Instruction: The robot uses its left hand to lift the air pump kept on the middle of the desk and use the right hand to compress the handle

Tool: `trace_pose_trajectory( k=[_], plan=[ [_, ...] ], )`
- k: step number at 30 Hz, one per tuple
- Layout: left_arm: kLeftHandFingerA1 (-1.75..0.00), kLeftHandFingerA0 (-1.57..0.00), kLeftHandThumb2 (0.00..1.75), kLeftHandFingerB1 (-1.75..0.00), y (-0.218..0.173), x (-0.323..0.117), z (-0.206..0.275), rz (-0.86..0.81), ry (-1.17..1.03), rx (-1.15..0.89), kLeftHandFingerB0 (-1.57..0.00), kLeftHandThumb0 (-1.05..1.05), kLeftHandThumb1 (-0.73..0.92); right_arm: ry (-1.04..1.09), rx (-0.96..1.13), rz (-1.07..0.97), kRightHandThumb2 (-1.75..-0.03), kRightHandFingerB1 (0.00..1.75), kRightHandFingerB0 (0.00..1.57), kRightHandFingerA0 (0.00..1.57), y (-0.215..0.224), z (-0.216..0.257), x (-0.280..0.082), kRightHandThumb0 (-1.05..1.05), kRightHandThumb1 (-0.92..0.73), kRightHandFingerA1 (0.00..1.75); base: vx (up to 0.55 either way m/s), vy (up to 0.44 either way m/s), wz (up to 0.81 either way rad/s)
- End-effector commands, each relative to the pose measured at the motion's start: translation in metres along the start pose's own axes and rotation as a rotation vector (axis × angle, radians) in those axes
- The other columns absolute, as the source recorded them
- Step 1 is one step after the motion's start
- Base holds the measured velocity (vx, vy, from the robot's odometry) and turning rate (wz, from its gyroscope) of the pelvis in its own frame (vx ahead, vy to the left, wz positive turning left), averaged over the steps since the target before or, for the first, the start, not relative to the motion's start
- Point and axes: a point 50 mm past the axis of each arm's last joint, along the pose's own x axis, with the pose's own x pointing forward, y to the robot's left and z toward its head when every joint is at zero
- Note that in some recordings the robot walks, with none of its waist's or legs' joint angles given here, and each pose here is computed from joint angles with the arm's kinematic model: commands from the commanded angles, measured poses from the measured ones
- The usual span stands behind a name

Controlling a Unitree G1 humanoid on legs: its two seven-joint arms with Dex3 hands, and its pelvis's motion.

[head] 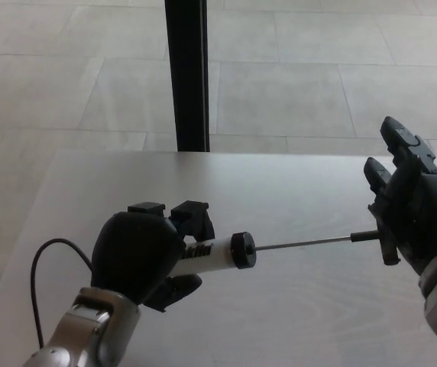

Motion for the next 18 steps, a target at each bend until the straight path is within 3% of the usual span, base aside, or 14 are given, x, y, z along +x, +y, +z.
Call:
trace_pose_trajectory(
  k=[1,11,15,16,18],
  plan=[
    [-1.75,-0.92,1.27,-1.61,0.007,0.006,-0.003,0.03,-0.005,0.007,-0.8,-0.12,0.47,0.026,-0.003,-0.045,-1.32,0.13,0.0,0.0,0.002,-0.005,-0.003,-0.94,-0.92,0.12,0.0,0.0,0.0],
    [-1.75,-0.86,1.12,-1.56,0.014,0.014,-0.007,0.021,0.01,0.028,-0.73,-0.12,0.55,0.024,0.024,-0.056,-1.33,0.05,0.0,0.0,0.009,-0.003,-0.004,-1.01,-0.92,0.08,0.0,0.0,0.0],
    [-1.75,-0.87,1.15,-1.6,0.011,0.014,-0.005,0.032,0.001,0.012,-0.74,-0.12,0.53,-0.009,0.004,-0.047,-1.31,0.09,0.0,0.0,0.016,0.002,-0.004,-0.97,-0.92,0.12,0.0,0.0,0.0],
    [-1.41,-1.18,1.15,-1.27,0.01,0.014,-0.005,0.036,-0.008,0.014,-0.99,-0.17,0.49,-0.007,0.002,-0.043,-1.31,0.06,0.0,0.0,0.018,0.002,-0.004,-1.0,-0.92,0.09,0.0,0.0,0.0],
    [-1.4,-1.18,1.17,-1.27,0.01,0.015,-0.004,0.031,-0.004,0.01,-0.99,-0.17,0.5,-0.005,-0.007,-0.045,-1.32,0.06,0.0,0.0,0.02,0.001,-0.004,-1.01,-0.92,0.09,0.0,0.0,0.0]
  ],
)
